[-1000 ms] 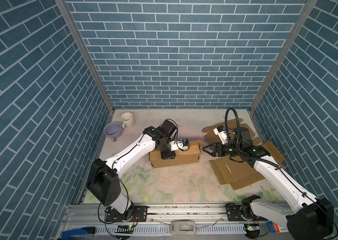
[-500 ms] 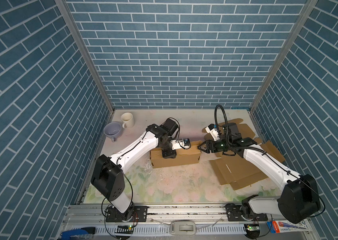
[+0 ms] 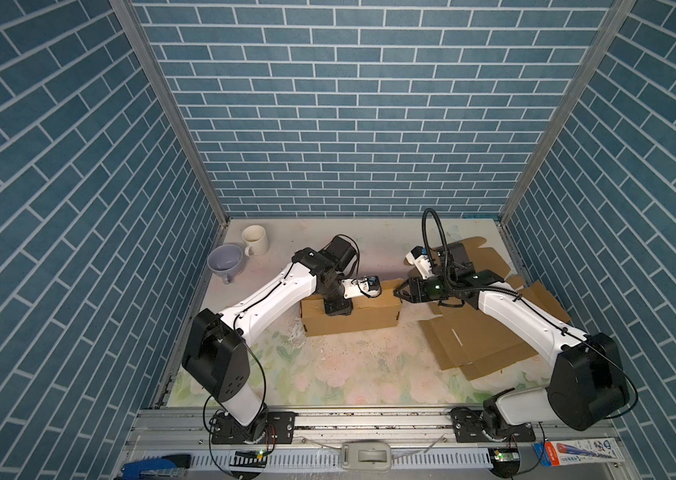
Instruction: Fold the paper box
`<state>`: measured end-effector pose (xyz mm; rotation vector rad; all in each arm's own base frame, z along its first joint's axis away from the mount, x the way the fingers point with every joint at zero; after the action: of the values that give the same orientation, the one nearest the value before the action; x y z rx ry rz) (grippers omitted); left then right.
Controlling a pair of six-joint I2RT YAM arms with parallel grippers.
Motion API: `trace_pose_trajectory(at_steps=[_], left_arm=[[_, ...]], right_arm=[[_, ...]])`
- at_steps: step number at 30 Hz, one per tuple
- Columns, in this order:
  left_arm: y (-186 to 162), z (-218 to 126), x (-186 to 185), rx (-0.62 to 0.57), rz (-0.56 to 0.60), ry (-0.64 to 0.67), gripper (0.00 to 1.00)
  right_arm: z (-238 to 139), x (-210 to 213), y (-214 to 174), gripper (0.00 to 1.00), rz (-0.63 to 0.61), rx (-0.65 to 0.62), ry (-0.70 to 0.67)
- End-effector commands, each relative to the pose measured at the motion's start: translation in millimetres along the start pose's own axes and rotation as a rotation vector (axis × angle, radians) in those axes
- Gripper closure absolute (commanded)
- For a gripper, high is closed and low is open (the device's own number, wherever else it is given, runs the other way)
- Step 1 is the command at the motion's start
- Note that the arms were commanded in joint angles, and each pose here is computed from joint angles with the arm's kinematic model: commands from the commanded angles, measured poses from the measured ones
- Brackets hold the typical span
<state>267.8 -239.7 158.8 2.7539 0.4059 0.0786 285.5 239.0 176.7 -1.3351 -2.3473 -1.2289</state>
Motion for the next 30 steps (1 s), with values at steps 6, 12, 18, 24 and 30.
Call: trace_pose_trajectory(at_steps=[6,12,18,24,30], left_arm=[[-23,29,-5,0.107,-0.009,-0.071,0.54],[-21,29,-4,0.105,-0.008,-0.071,0.54],[-23,30,-4,0.106,-0.008,-0.072,0.54],[-22,28,-5,0.099,-0.003,-0.068,0.55],[-20,28,-5,0.094,-0.001,-0.069,0.55]], right_arm=[[-28,2,19,0.42,-0.099,-0.048,-0.108],[-18,-1,9,0.33,-0.049,0.011,-0.078],[2,-9,4,0.38,0.042,0.023,-0.050],[10,-30,-10,0.48,0.050,0.105,-0.139],[-38,3,23,0.38,-0.091,-0.004,-0.129]])
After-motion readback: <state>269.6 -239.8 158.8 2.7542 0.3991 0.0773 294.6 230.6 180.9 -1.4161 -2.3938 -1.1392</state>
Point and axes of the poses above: each gripper's point midway between its finger pads, its own z axis out along the fingers, its own x axis along the line the jaws close on, y = z × x, the point moved 1 cm from there along -z, back along the fingers, and after that the axes turned 8 degrees about -z, right-handed, at the moved point
